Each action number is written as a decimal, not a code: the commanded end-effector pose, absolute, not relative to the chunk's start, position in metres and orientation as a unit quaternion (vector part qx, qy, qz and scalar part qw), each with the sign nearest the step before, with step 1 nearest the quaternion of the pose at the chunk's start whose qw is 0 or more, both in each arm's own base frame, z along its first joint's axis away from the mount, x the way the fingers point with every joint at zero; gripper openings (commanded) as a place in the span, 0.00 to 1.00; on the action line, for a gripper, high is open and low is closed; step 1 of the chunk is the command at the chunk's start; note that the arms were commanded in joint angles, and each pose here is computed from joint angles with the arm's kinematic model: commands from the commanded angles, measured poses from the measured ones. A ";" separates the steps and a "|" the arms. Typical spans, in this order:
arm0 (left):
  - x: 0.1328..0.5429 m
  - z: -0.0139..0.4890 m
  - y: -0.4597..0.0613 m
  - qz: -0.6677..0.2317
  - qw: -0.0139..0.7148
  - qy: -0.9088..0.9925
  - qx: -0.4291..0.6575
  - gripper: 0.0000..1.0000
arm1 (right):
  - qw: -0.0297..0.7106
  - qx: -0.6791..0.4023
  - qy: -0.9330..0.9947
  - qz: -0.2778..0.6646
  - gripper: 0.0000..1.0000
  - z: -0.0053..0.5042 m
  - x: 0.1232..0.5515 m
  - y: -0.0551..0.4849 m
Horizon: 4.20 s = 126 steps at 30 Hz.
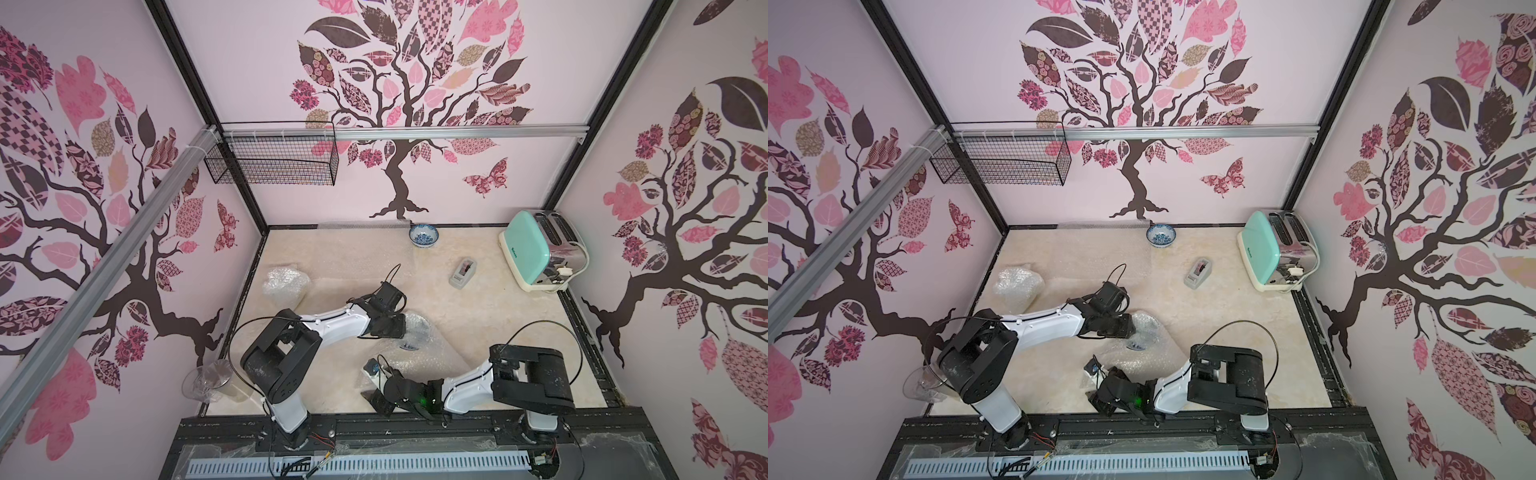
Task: Wrap bowls in bubble wrap
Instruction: Wrap the bowl in bubble wrap.
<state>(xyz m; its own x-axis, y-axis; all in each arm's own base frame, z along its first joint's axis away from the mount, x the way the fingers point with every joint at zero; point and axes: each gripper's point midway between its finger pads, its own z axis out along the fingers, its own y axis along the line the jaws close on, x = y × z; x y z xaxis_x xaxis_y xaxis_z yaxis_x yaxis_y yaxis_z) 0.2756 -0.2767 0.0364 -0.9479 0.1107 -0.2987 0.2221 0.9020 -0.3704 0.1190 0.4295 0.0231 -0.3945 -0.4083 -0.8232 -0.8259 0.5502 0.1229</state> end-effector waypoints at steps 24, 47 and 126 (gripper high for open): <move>0.267 0.027 -0.263 -0.173 0.119 0.973 0.099 0.33 | 0.419 -0.274 0.792 0.349 0.00 0.133 0.170 0.346; 0.265 0.035 -0.272 -0.197 0.122 0.966 0.116 0.31 | 0.429 -0.134 0.852 0.269 0.00 0.121 0.282 0.280; 0.311 0.035 -0.277 -0.261 0.181 0.944 0.085 0.65 | 0.424 -0.137 0.871 0.206 0.66 0.153 0.272 0.226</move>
<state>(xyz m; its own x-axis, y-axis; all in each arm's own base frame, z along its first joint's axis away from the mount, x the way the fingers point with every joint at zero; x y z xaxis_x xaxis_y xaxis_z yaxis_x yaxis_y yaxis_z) 0.3062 -0.2776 0.0373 -0.9245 0.0505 -0.3779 0.2430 0.8420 -0.4817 0.2760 0.2586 0.1644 -0.5996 -0.0158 -0.8002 -0.4810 0.8062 0.3445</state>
